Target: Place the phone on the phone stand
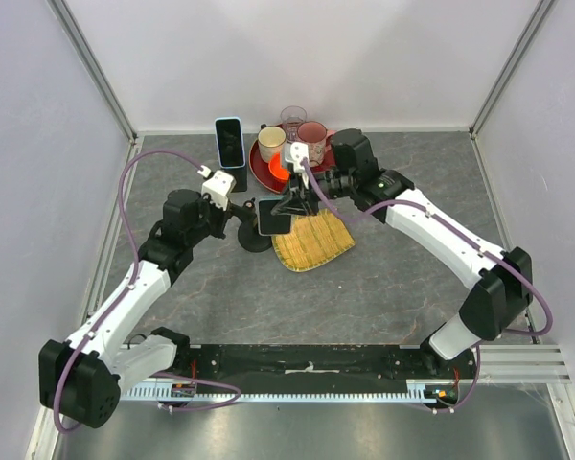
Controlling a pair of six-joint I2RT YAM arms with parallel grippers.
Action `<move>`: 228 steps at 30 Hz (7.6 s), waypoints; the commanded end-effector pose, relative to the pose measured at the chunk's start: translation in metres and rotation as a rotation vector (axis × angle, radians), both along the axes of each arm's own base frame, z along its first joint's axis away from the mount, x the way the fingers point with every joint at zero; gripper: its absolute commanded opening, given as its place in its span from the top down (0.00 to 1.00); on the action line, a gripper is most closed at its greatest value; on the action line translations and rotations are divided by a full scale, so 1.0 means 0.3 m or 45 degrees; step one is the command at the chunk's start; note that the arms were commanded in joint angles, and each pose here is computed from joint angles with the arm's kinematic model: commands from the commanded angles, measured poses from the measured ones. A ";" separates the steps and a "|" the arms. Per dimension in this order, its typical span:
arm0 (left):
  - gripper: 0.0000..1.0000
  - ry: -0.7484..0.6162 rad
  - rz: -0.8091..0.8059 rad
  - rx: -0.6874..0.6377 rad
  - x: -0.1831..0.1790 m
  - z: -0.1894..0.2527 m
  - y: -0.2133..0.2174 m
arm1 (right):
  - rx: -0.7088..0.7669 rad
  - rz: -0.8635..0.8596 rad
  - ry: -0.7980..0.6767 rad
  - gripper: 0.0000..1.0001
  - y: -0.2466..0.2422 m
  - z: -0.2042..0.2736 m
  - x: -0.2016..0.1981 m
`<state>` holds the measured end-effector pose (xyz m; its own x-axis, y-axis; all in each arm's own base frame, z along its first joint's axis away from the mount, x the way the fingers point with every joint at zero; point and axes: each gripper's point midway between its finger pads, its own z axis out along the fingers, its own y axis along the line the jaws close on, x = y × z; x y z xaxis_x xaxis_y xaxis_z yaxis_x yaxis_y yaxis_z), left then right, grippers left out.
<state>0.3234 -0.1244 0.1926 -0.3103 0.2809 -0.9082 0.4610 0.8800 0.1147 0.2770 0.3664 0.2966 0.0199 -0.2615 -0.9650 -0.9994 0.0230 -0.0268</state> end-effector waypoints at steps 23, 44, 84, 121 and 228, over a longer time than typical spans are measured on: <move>0.98 0.007 -0.298 0.065 -0.051 0.000 -0.046 | 0.247 0.902 -0.610 1.00 0.274 0.069 -0.229; 0.98 0.047 -0.308 0.069 -0.055 -0.031 -0.049 | 0.248 0.817 -0.449 1.00 0.292 -0.016 -0.043; 0.98 0.093 -0.499 -0.012 -0.136 -0.037 -0.119 | 0.233 0.780 -0.627 1.00 0.347 0.030 -0.119; 0.98 0.120 -0.493 -0.018 -0.146 -0.042 -0.118 | 0.146 0.633 -0.653 1.00 0.231 -0.070 0.163; 0.03 0.183 0.275 -0.226 0.162 0.250 -0.130 | 0.377 -0.804 0.220 0.22 -0.165 0.026 0.408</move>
<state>0.3527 -0.1626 0.2403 -0.5594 0.0640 -0.8264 0.2893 0.9494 -0.1223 0.3954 0.3147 0.2980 -0.2267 0.0636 -0.9719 -0.7723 0.5962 0.2192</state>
